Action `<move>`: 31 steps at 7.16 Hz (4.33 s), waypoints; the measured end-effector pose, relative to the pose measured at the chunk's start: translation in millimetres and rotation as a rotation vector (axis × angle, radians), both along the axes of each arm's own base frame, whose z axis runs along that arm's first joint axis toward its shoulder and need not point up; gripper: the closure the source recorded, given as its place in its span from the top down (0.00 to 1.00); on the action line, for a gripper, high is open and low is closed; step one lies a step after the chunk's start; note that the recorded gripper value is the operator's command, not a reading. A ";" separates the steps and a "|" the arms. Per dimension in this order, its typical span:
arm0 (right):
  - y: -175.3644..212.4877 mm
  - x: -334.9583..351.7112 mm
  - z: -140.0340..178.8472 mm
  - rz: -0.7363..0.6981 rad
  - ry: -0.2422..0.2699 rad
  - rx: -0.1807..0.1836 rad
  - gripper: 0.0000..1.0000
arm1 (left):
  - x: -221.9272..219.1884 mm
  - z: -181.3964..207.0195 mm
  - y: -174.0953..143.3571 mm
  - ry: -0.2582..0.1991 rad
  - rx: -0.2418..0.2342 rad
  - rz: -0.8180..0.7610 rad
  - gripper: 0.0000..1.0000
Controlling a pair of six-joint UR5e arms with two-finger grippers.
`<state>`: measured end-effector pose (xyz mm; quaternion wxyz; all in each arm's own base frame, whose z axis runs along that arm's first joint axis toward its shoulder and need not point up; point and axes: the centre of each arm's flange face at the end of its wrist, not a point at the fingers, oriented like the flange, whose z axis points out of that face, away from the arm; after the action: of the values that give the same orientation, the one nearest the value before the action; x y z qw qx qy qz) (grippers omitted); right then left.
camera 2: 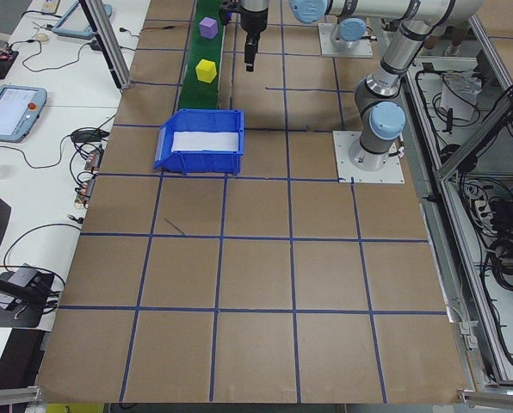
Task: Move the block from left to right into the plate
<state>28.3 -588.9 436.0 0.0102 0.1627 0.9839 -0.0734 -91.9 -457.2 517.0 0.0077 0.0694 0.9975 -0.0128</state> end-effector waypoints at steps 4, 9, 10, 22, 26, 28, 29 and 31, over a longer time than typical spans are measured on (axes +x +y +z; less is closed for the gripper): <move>-91.3 -56.2 -77.0 -0.174 -0.038 0.066 1.00 | -5.4 -9.3 -1.8 0.015 0.015 -0.015 1.00; -93.3 -70.2 -118.1 -0.214 -0.053 0.108 1.00 | -7.7 -21.0 -8.8 0.038 0.023 -0.013 1.00; -92.1 -73.3 -123.8 -0.226 -0.056 0.118 1.00 | -7.8 -21.0 -9.2 0.039 0.020 -0.010 1.00; -59.7 -223.2 -145.8 -0.297 -0.104 0.136 0.31 | -8.6 -20.9 -18.5 0.039 -0.022 0.079 1.00; 60.8 -416.4 -173.5 -0.326 -0.125 0.158 0.29 | -4.8 -12.8 -11.4 0.000 -0.031 0.104 1.00; 136.2 -480.0 -198.2 -0.336 -0.133 0.189 0.79 | -1.5 -12.8 -10.3 -0.030 -0.027 0.115 1.00; 163.1 -496.6 -206.4 -0.339 -0.130 0.213 0.90 | -1.2 -13.3 -10.5 -0.032 -0.029 0.117 1.00; 174.2 -506.3 -205.6 -0.334 -0.107 0.180 0.99 | -1.2 -14.2 -10.7 -0.031 -0.028 0.116 1.00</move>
<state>-478.0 -414.7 230.4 0.0358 0.3277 0.9438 0.0229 -93.1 -467.9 502.8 0.0250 0.0113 0.9993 -0.0253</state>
